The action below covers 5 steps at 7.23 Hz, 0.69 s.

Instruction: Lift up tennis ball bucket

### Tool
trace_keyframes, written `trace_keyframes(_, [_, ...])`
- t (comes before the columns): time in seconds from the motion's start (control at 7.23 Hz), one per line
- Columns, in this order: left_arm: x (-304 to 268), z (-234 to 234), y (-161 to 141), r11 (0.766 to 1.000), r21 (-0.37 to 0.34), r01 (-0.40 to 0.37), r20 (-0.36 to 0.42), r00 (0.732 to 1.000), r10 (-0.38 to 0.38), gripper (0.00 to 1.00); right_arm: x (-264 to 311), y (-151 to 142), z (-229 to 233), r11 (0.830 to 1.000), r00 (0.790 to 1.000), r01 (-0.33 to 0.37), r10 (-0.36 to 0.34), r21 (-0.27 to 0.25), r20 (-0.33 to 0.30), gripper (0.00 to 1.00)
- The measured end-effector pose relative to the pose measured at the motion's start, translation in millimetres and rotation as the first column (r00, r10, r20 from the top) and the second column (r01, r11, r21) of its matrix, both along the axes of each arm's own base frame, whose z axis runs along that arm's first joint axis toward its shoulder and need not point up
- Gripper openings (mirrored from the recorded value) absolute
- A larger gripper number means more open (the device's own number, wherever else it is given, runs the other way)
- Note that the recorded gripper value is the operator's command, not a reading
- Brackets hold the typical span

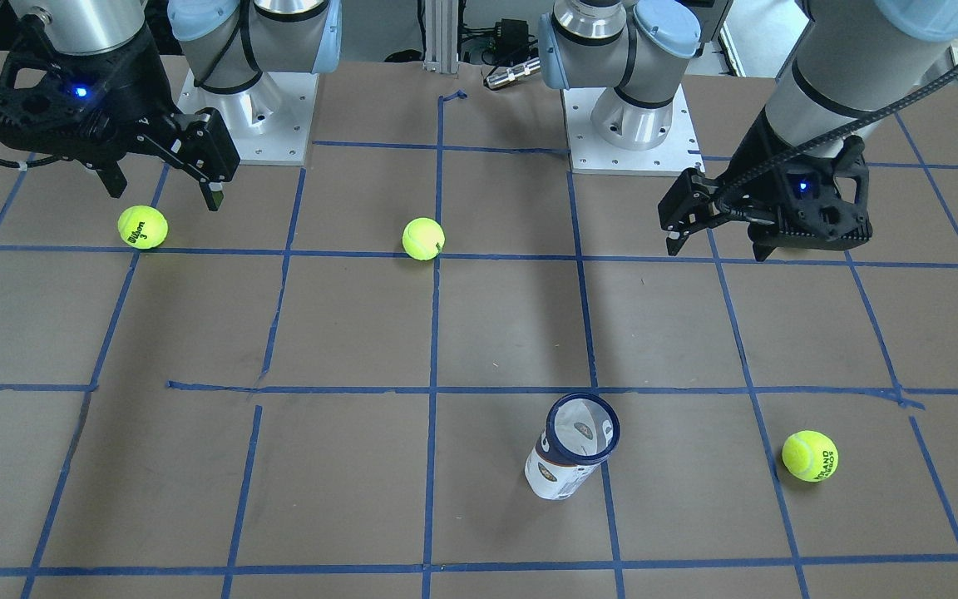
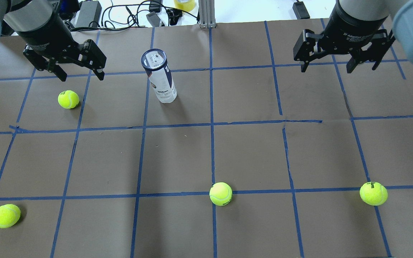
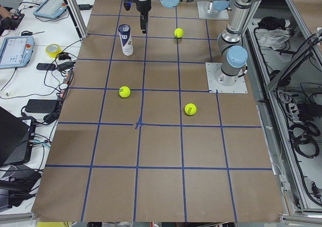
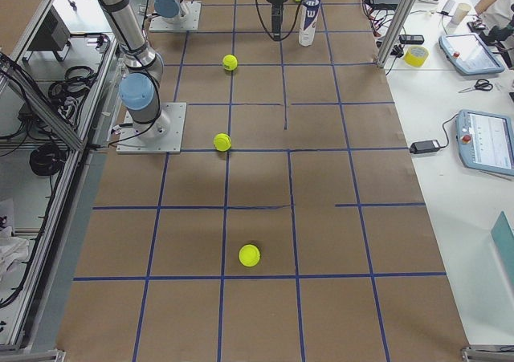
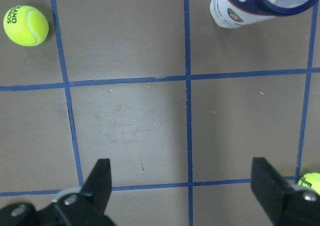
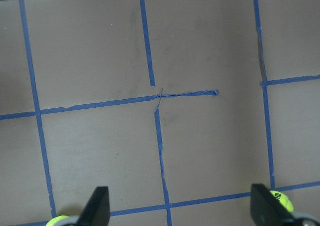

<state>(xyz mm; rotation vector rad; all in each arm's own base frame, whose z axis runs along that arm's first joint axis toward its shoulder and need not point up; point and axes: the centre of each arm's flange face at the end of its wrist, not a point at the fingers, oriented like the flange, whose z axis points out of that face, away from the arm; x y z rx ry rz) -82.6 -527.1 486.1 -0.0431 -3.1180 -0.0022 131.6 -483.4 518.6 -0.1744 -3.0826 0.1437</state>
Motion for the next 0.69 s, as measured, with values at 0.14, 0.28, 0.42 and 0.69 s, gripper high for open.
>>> trace_keyframes(0.14, [1.2, 0.6, 3.4, 1.000, -0.002, -0.003, -0.001, 1.000, 0.003, 1.00, 0.2, 0.0, 0.1, 1.000, 1.000, 0.000, 0.000, 0.000, 0.002, 1.00])
trace_keyframes(0.28, [2.0, 1.0, 5.1, 1.000, -0.003, -0.005, -0.001, 1.000, 0.005, 1.00, 0.3, 0.0, 0.1, 1.000, 1.000, 0.001, -0.001, -0.001, 0.003, 1.00])
trace_keyframes(0.42, [3.2, 0.8, 5.3, 1.000, -0.003, -0.007, -0.001, 1.000, 0.007, 1.00, 0.4, 0.0, 0.0, 1.000, 1.000, 0.001, -0.001, 0.000, 0.004, 1.00])
trace_keyframes(0.69, [4.0, 1.0, 5.2, 1.000, -0.003, -0.009, -0.002, 1.000, 0.009, 1.00, 0.5, 0.0, 0.0, 1.000, 1.000, 0.001, -0.001, 0.000, 0.005, 1.00])
